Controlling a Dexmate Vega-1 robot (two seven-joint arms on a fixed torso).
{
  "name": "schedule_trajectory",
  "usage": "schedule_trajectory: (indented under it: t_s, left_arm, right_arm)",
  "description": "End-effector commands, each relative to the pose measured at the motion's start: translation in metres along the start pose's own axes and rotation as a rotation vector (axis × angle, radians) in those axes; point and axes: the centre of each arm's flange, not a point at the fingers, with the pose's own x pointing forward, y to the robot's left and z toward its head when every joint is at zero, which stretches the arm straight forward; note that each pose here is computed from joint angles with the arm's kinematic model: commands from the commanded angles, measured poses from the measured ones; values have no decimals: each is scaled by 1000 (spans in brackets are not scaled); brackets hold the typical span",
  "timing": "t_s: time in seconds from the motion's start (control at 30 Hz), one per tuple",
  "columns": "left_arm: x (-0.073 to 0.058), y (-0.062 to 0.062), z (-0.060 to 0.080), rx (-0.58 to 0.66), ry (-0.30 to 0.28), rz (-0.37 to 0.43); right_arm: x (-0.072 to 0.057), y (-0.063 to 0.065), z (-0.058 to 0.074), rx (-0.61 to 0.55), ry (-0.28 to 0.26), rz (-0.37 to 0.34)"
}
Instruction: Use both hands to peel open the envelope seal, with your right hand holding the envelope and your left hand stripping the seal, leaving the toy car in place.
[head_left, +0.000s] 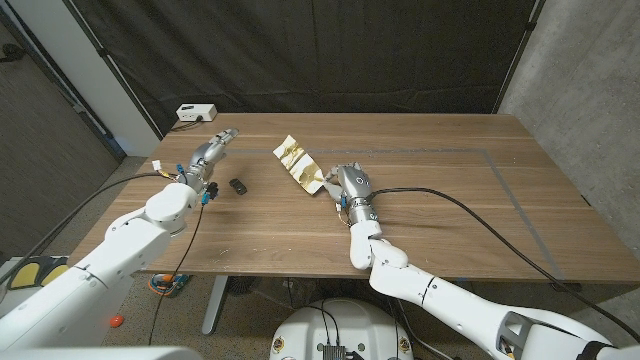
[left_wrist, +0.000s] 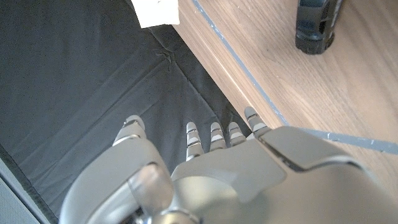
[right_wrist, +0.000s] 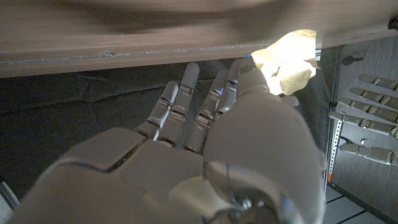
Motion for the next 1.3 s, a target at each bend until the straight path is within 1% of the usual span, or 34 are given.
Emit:
schedule_trajectory:
  t_s: [0.03, 0.17, 0.3, 0.43, 0.5, 0.57, 0.63, 0.67, 0.73, 0.77, 0.8, 0.87, 1.0, 1.13, 1.3]
  left_arm:
    - [3, -1, 23, 157, -52, 11]
    - [4, -5, 31, 206, -81, 8]
    - [2, -13, 34, 227, -111, 10]
    - [2, -19, 37, 248, -137, 20]
    - [1, -22, 41, 258, -159, 35]
    - [0, -23, 48, 286, -190, 39]
    - [-3, -28, 52, 305, -218, 75]
    - [-4, -31, 53, 298, -227, 74]
    - [-8, -39, 53, 289, -242, 115]
    - [-9, -41, 54, 288, -246, 125]
    - [-10, -42, 55, 284, -252, 125]
    - [-11, -45, 57, 302, -263, 135]
    - [-11, -51, 61, 323, -275, 148]
    - [-13, -60, 65, 346, -302, 205]
    - [-13, -64, 69, 353, -321, 238]
  right_arm:
    - [18, -24, 7, 44, -17, -125]
    - [25, -29, 7, 24, -21, -145]
    - [31, -29, 7, 16, -15, -160]
    - [35, -30, 9, 0, -29, -166]
    - [39, -31, 10, -1, -30, -167]
    - [43, -33, 8, 1, -29, -167]
    - [48, -35, 6, 20, -21, -154]
    - [48, -35, 6, 18, -16, -156]
    - [51, -38, 8, 18, -5, -152]
    - [52, -39, 10, 24, 2, -167]
    - [53, -39, 11, 36, 20, -182]
    - [56, -38, 14, 48, 29, -180]
    - [57, -36, 21, 37, 53, -194]
    - [58, -35, 27, 25, 46, -212]
    - [60, -37, 35, 22, 30, -250]
